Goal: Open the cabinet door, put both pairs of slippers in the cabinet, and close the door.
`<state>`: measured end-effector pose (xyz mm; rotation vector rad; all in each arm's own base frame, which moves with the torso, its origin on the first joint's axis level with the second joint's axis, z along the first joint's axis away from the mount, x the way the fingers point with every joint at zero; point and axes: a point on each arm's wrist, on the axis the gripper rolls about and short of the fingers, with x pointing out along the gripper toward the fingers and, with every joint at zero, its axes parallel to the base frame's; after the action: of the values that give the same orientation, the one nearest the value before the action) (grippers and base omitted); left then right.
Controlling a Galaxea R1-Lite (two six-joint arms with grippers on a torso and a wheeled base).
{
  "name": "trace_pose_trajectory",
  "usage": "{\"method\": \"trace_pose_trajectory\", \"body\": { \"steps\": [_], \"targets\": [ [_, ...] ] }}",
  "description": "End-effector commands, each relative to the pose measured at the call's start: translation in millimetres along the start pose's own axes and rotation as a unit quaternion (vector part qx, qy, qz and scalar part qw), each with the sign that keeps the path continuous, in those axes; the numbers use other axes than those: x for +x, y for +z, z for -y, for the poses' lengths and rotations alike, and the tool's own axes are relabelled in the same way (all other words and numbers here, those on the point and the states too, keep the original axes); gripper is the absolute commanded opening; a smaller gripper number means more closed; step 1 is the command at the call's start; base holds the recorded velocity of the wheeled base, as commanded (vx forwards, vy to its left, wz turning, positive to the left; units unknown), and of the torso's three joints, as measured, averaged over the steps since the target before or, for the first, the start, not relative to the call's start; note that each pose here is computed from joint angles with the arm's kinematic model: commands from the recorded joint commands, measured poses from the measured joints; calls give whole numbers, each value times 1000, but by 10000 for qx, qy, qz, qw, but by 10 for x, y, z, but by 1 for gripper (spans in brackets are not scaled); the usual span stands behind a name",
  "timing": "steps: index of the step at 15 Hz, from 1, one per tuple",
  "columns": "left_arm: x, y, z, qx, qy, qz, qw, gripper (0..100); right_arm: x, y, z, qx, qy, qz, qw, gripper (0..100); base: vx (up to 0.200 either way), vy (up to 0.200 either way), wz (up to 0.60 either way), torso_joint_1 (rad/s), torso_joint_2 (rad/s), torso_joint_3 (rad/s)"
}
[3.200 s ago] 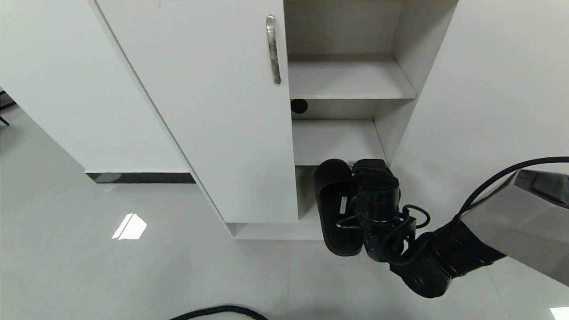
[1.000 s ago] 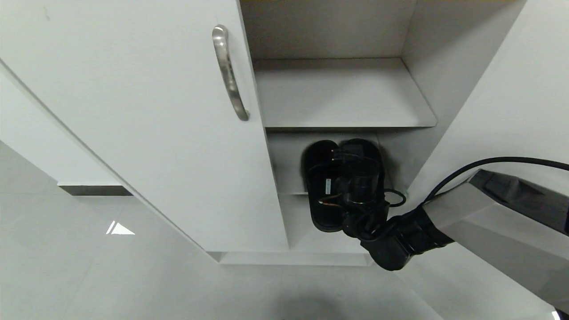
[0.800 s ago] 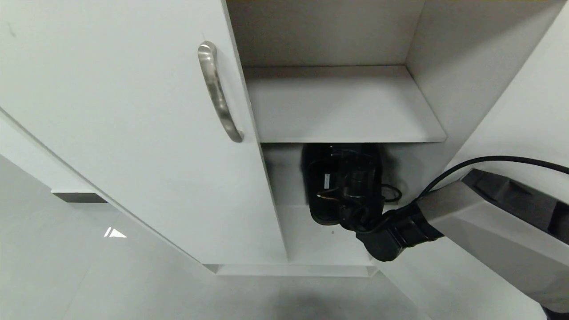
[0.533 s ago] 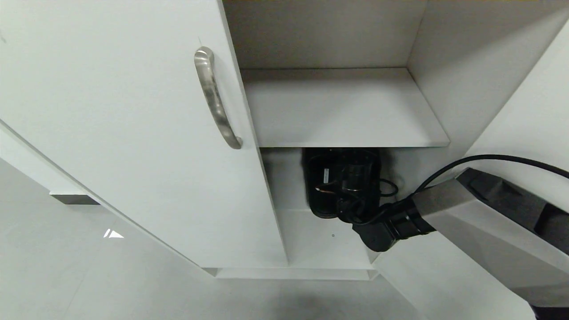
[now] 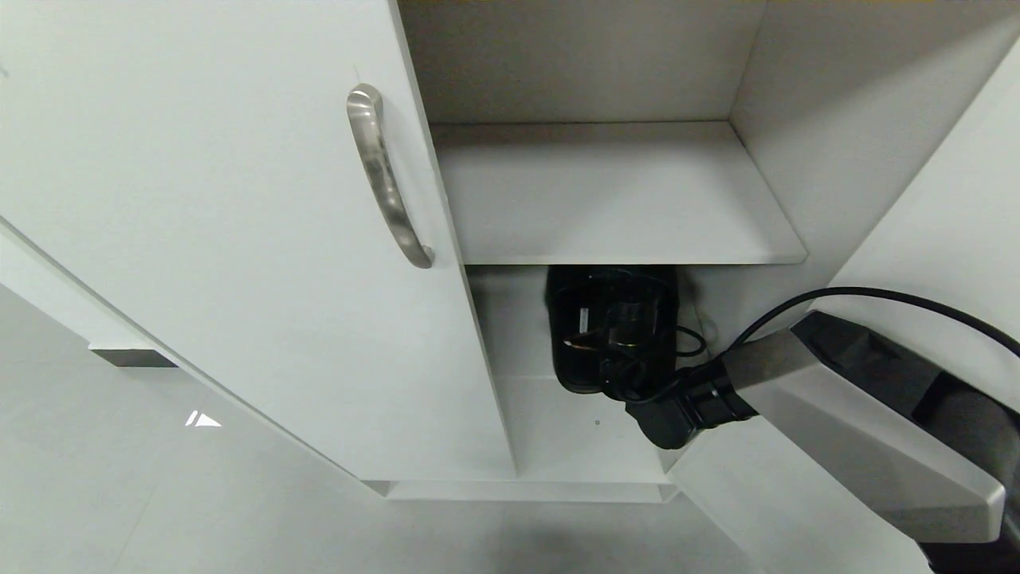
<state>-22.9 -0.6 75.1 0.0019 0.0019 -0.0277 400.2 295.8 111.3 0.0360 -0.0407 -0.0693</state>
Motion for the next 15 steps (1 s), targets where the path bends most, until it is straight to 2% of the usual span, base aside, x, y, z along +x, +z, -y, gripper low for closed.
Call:
{"method": "trace_pose_trajectory", "body": {
  "steps": [1,3,4,9,11,13,15],
  "targets": [
    [1,0,0,-2,0,-6,10000,0,14,-36,5,-28,-14,-37,10000,0,0,0,0,0,0,0],
    [1,0,0,-2,8,-6,10000,0,13,-42,6,-38,-14,-49,10000,0,0,0,0,0,0,0],
    [1,0,0,-17,8,-6,10000,0,13,-44,6,-49,-14,-60,10000,100,0,0,0,0,0,0],
    [1,0,-1,-56,0,-6,10000,0,-246,117,53,-78,131,-127,9998,100,0,0,0,0,0,0],
    [1,0,0,-56,8,-6,10000,0,-615,263,103,-50,392,-112,9992,100,0,0,0,0,0,0],
    [1,2,0,-56,8,2,10000,0,-901,267,160,-125,629,-200,9977,100,0,0,0,0,0,0],
    [1,2,0,-56,0,2,10000,0,-1053,271,229,-121,728,-208,9971,100,-200,0,0,5,5,2]
  ]
}}
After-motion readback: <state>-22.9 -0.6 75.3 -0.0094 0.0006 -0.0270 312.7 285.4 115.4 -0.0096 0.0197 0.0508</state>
